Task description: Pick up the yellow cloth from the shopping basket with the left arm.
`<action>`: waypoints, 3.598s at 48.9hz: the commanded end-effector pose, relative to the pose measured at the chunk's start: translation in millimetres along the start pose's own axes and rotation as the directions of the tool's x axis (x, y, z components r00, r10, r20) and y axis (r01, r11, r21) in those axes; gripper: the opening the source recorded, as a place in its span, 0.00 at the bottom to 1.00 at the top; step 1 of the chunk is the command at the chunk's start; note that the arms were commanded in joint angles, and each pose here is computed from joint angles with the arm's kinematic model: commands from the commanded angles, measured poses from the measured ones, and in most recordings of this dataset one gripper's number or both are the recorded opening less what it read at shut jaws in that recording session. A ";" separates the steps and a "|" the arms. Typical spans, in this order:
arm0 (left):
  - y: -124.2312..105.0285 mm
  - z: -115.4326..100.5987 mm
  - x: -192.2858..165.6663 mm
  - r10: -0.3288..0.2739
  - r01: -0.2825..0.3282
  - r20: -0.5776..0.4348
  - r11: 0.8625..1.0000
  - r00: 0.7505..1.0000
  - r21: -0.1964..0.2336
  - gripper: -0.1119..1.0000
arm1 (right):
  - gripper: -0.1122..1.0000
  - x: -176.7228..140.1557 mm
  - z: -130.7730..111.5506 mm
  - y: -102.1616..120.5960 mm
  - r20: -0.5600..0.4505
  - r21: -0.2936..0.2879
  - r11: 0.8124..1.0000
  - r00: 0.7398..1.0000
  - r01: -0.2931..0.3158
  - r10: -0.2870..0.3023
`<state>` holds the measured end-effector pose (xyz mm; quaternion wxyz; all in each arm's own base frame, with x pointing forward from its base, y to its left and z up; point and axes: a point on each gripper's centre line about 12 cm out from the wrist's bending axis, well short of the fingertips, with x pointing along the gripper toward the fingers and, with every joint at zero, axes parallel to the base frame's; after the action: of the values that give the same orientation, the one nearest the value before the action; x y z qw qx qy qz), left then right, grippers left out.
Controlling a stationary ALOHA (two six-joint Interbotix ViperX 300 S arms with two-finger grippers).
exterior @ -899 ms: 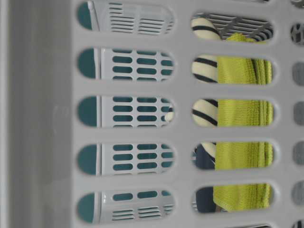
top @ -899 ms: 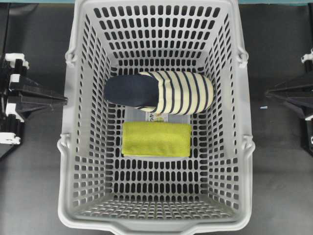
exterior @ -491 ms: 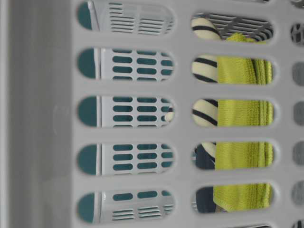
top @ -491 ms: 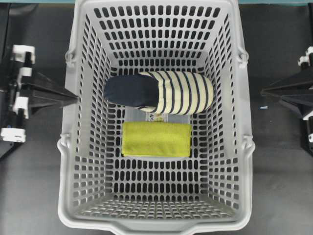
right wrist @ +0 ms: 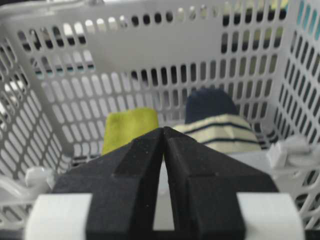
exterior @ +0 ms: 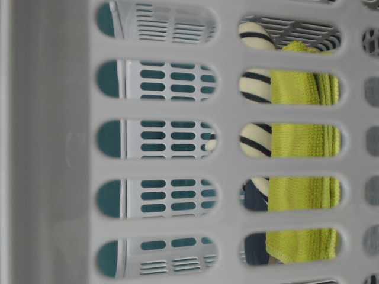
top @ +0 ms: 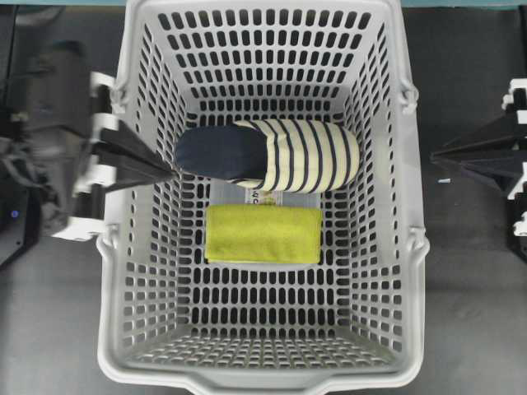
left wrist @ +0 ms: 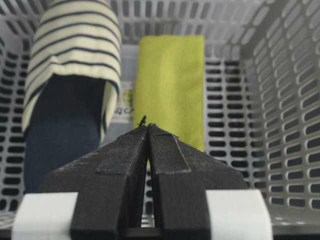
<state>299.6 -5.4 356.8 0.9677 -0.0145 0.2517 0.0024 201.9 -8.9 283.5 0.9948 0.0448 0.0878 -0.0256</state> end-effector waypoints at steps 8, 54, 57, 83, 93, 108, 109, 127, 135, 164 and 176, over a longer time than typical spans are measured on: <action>-1.4 21.2 24.0 0.005 -0.006 -0.061 1.000 0.998 -0.001 0.10 | 0.49 0.5 21.5 5.3 0.055 0.000 1.000 0.998 -0.021 0.021; -31.5 -0.5 166.3 0.011 0.024 -0.547 0.998 0.837 0.057 0.90 | 0.79 -0.1 19.5 9.2 0.053 -0.004 0.999 0.998 -0.041 0.041; -31.5 -7.0 172.2 0.013 0.021 -0.563 0.998 0.826 0.054 0.90 | 0.79 -0.8 20.0 9.3 0.056 -0.004 0.999 0.998 -0.041 0.041; -31.7 -73.9 205.8 0.014 0.026 -0.617 0.998 0.787 0.057 0.88 | 0.79 0.2 18.0 10.0 0.080 -0.003 0.999 0.996 -0.047 0.047; -34.8 -82.3 201.1 0.013 0.036 -0.632 0.997 0.775 0.065 0.63 | 0.79 -0.2 14.9 9.7 0.076 -0.003 0.999 0.996 -0.047 0.047; -35.5 -37.4 180.0 0.008 0.040 -0.581 0.997 0.814 0.070 0.25 | 0.79 -1.1 14.4 9.6 0.077 -0.001 0.999 0.996 -0.047 0.047; -35.7 -29.5 175.7 0.008 0.040 -0.574 0.997 0.819 0.071 0.25 | 0.79 -1.0 13.8 9.5 0.076 -0.001 0.999 0.996 -0.047 0.047; -36.1 111.0 81.1 0.006 0.023 -0.478 0.998 0.878 0.054 0.25 | 0.79 -2.0 12.4 9.3 0.097 -0.001 0.999 0.994 -0.048 0.048; -33.4 129.7 72.0 0.011 0.017 -0.481 0.998 0.877 0.054 0.25 | 0.79 -2.3 12.2 9.2 0.106 -0.002 0.999 0.993 -0.049 0.049; -26.6 130.3 77.4 0.022 0.018 -0.499 0.997 0.866 0.076 0.25 | 0.79 -5.3 12.4 9.1 0.117 0.000 0.999 0.992 -0.050 0.050; -25.9 129.9 77.7 0.023 0.013 -0.501 0.997 0.865 0.070 0.25 | 0.79 -6.7 11.6 9.0 0.118 0.000 0.999 0.992 -0.050 0.050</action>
<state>436.3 -29.2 418.6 0.8591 0.0215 0.5113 -0.0097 196.4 -1.1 293.3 0.9984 0.0468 0.0328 -0.0045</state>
